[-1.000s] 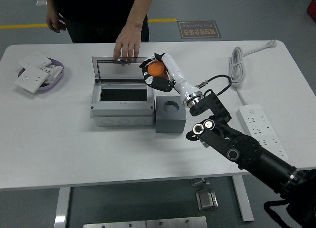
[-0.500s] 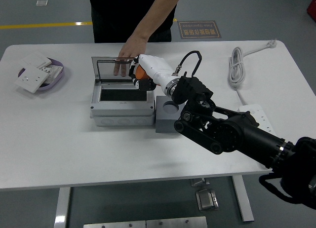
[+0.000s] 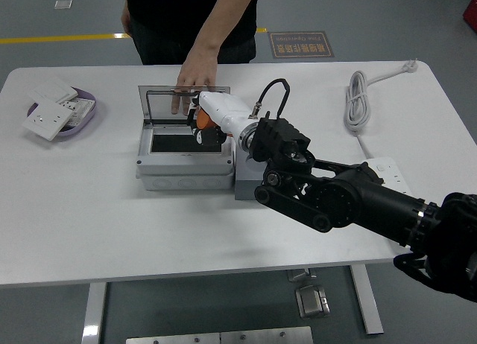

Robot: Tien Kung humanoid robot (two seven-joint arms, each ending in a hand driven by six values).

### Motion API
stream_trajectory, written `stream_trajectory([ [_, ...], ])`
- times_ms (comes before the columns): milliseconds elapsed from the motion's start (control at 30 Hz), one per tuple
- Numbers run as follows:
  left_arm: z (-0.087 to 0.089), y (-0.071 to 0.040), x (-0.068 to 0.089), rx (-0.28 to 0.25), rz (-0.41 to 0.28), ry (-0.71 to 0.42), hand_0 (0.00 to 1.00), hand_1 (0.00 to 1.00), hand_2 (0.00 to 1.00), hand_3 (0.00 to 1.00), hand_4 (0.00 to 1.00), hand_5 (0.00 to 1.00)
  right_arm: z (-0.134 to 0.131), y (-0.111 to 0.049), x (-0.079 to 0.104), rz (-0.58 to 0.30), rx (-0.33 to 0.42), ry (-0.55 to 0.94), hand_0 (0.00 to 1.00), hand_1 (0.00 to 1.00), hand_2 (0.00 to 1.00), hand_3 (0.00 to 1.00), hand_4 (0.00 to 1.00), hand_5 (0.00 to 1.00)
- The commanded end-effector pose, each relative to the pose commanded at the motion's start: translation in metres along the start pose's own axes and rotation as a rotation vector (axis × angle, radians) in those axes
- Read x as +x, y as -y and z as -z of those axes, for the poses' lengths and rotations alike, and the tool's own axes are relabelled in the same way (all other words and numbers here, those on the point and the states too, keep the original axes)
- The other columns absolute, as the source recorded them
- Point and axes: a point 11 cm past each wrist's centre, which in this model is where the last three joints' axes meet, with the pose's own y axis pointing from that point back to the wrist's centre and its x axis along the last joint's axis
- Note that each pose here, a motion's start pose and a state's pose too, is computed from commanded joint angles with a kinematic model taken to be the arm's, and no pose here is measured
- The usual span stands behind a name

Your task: Pick up the cylinder from the cube,place it in the box,flap close box

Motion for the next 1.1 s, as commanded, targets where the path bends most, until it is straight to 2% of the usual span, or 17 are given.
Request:
stream_trajectory([
  [467,-0.008,0.0,0.006,-0.006,-0.01,0.008,0.582,0.621,0.565,0.598,0.658,0.266,-0.012,0.003,-0.013,0.033,-0.023,-0.05,0.397,0.475,0.427,0.432,0.002,0.002],
  [867,-0.008,0.0,0.016,0.012,-0.033,0.012,0.581,0.621,0.564,0.597,0.652,0.26,-0.02,0.006,-0.013,0.07,-0.072,-0.251,0.394,0.477,0.428,0.436,0.002,0.002],
  [1100,-0.011,0.0,0.02,0.01,-0.04,0.014,0.582,0.621,0.564,0.597,0.651,0.257,-0.019,0.006,-0.014,0.072,-0.072,-0.282,0.389,0.474,0.432,0.445,0.002,0.002],
])
